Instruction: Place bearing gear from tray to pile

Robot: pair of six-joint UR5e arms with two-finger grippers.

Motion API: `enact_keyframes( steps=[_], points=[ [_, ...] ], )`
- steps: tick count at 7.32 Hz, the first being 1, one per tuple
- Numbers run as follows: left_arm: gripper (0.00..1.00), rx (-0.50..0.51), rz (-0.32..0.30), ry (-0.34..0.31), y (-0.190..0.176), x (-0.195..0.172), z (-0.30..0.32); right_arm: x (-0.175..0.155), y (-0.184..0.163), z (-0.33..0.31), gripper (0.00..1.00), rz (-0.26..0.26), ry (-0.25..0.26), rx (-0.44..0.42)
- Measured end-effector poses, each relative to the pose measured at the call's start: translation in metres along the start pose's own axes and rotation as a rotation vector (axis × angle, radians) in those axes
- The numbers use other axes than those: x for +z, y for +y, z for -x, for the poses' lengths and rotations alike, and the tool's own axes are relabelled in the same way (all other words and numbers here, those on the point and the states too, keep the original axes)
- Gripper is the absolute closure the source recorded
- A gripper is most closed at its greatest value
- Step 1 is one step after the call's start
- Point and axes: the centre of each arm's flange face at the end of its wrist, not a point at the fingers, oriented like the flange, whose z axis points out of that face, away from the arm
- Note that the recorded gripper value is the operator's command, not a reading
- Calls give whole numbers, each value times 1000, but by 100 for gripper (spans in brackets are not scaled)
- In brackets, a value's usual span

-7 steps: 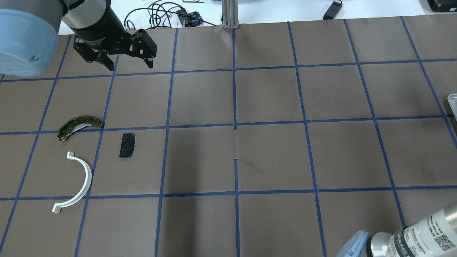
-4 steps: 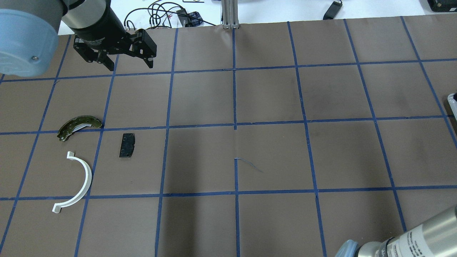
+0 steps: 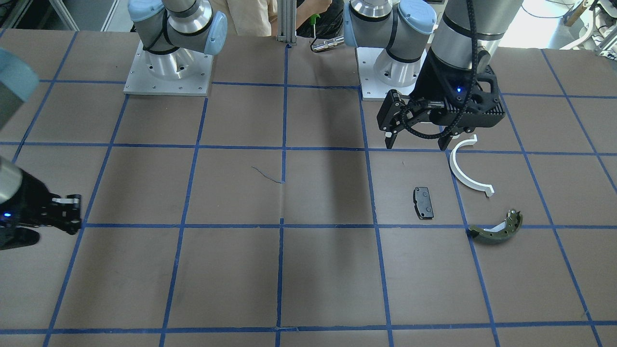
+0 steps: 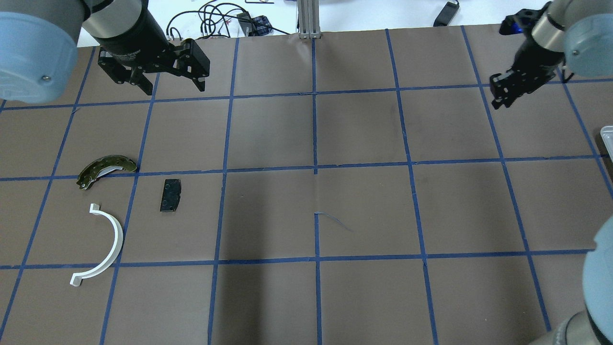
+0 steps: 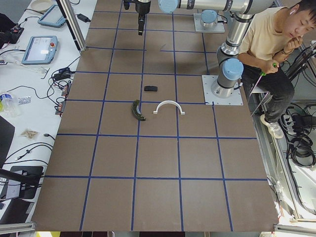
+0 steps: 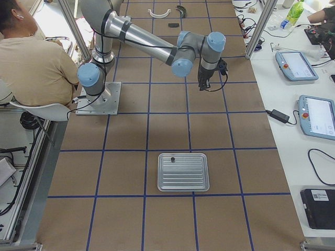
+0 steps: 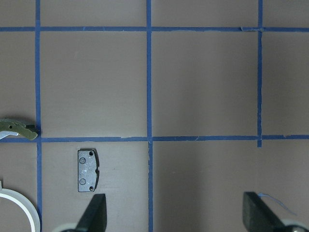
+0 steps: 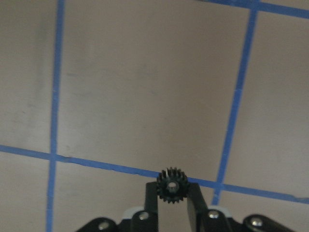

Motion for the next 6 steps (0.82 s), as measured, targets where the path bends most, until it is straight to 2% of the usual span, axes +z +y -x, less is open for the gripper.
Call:
enact_keyframes(
  steps=[3,6],
  points=[
    [0,0,0,-1,0,0,0,19,-6,191,100,2,6,78],
    [0,0,0,0,0,-1,0,60,7,321,100,-3,-40,63]
  ],
)
